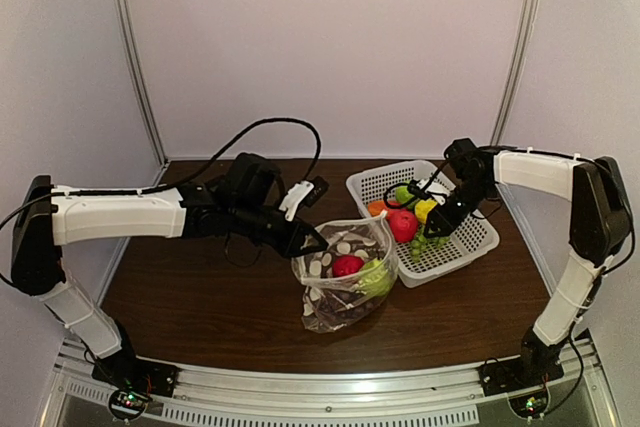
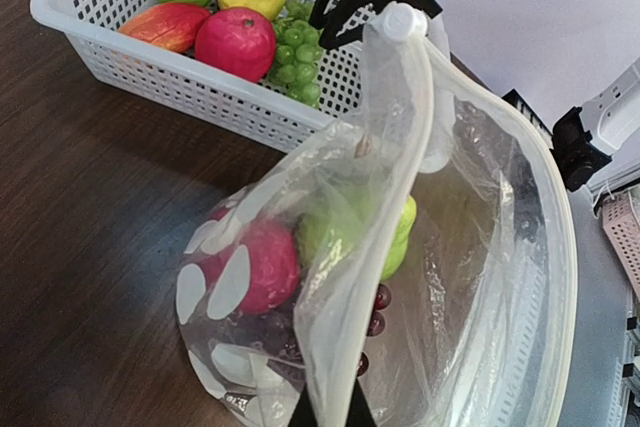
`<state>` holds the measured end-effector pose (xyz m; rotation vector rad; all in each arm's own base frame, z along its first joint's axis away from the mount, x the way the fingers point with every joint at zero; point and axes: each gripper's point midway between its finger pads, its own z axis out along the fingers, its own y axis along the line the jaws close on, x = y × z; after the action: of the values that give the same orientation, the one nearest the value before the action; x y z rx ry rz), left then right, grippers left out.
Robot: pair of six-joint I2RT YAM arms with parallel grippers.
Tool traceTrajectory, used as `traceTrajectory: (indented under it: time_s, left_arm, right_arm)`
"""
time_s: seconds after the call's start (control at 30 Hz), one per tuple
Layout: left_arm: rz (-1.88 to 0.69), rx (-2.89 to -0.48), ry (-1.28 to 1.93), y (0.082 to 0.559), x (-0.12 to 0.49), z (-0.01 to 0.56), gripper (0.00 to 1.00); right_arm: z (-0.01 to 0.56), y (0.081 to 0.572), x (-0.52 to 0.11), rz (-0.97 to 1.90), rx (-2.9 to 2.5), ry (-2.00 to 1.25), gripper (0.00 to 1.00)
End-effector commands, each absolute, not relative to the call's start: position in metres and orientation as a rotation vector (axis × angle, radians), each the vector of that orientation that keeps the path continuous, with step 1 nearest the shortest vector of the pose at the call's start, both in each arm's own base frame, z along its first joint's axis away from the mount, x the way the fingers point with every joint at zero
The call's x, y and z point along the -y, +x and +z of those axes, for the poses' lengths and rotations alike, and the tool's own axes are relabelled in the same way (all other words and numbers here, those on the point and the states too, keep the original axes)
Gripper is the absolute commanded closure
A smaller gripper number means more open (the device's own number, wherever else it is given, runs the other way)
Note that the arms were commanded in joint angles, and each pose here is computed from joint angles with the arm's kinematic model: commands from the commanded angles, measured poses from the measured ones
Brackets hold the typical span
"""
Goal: Open the zip-top bag and remove the fake food
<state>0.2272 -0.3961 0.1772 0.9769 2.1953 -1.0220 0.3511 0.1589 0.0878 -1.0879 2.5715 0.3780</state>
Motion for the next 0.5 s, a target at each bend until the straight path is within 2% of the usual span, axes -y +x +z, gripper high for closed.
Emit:
traceTrajectory:
  time_s: [0.0, 0.23, 0.47]
  left_arm:
    - [-1.026, -2.179, 0.990, 0.232, 0.399, 0.180, 1.00]
    - [-1.033, -2.175, 0.995, 0.231, 0.400, 0.179, 1.00]
    - [-1.059, -2.154, 0.996, 0.232, 0.405, 0.185, 1.00]
  right_arm:
    - [0.117, 0.353, -0.166, 0.408, -2.528, -1.080, 0.62]
    - [0.206, 0.351, -0.185, 0.446, -2.274, -1.125, 0.57]
    - [0.264, 0.307, -0.241, 0.394, -1.953, -1.434, 0.57]
